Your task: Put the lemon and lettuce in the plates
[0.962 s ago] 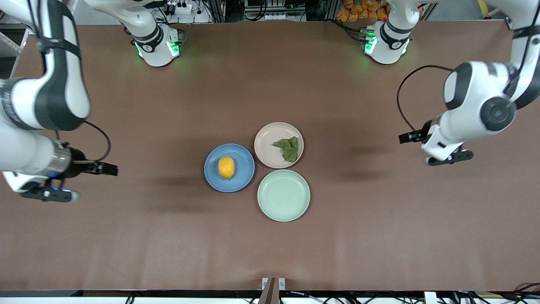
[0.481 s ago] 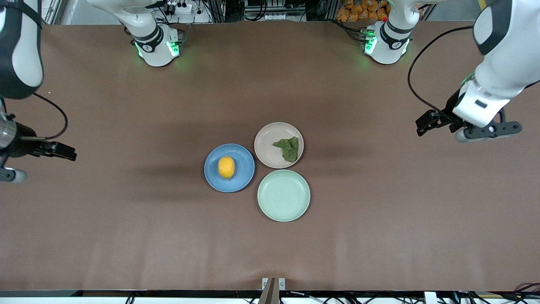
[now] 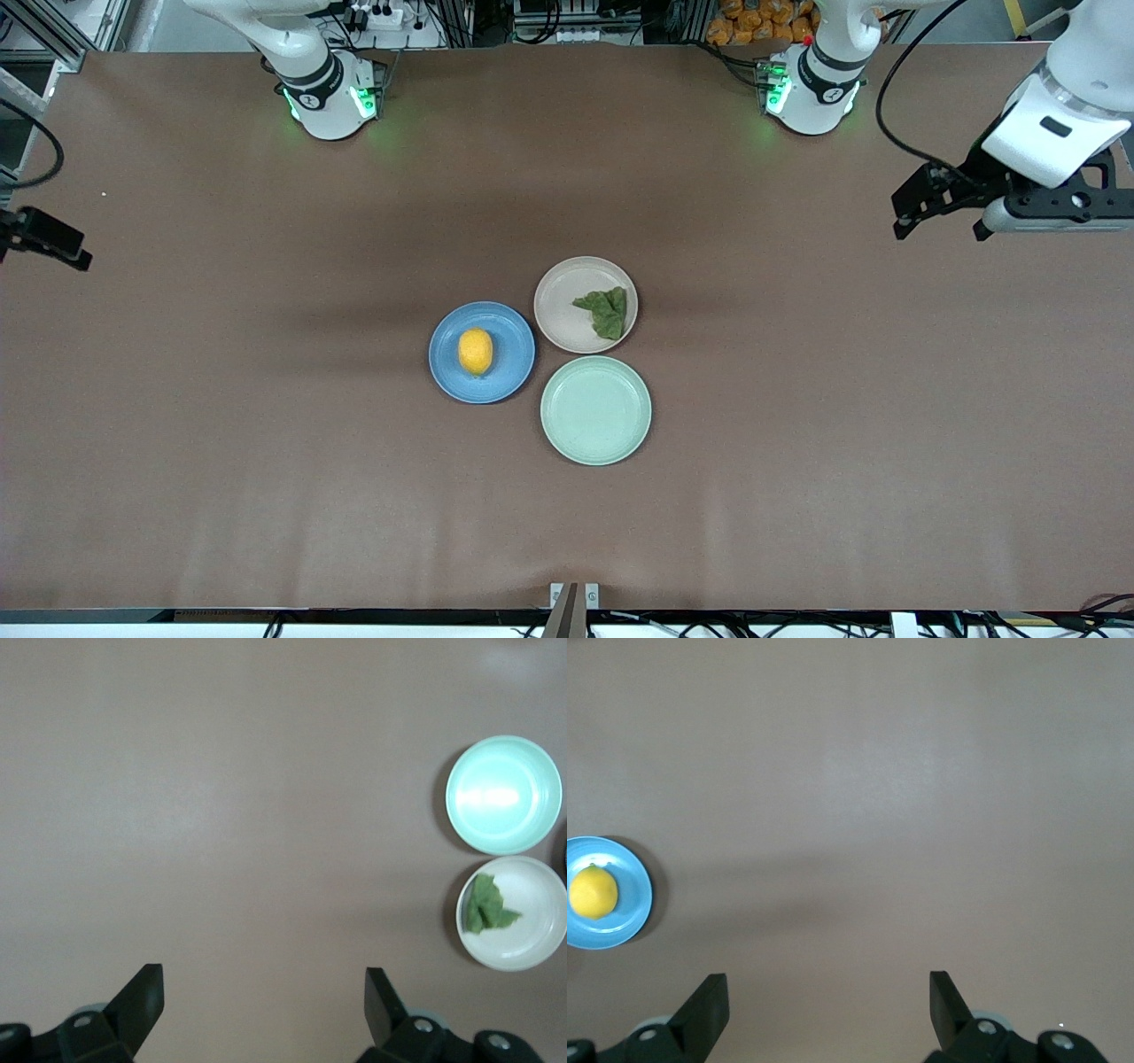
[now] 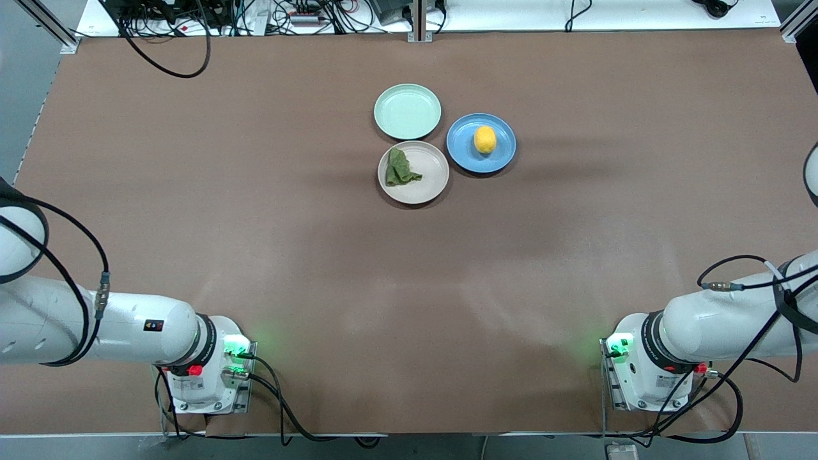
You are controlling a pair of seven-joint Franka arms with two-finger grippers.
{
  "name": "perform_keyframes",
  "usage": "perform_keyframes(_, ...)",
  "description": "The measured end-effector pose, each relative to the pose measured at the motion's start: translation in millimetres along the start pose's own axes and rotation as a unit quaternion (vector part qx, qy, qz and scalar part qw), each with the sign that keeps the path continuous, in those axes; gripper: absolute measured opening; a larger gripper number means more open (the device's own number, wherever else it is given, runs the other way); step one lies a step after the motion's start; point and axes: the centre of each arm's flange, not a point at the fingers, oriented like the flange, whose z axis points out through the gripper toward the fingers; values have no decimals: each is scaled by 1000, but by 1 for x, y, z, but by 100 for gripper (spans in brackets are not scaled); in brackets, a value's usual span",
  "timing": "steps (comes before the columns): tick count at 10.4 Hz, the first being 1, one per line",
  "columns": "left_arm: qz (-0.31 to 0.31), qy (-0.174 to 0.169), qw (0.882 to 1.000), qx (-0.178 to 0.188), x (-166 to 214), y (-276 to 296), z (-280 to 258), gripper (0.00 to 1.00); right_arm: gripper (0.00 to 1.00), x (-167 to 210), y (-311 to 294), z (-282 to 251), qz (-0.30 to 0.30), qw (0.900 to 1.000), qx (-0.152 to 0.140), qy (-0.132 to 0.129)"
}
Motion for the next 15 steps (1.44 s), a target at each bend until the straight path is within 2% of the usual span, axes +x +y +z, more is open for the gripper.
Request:
perform_keyframes(2, 13, -15, 1000, 1, -2, -1, -19, 100, 100, 0, -4, -7, -4, 1000, 1, 17)
perform_keyframes(4, 11, -20, 1000, 1, -3, -5, -26, 100, 100, 2, -9, -8, -8, 1000, 2, 23)
perform_keyframes(11, 12, -26, 1000, 1, 0, -6, -20, 100, 100, 4, -16, 6, -14, 1000, 2, 4)
perform_keyframes(15, 12, -26, 1000, 1, 0, -7, -21, 100, 100, 5, -23, 15, -20, 1000, 17, -8)
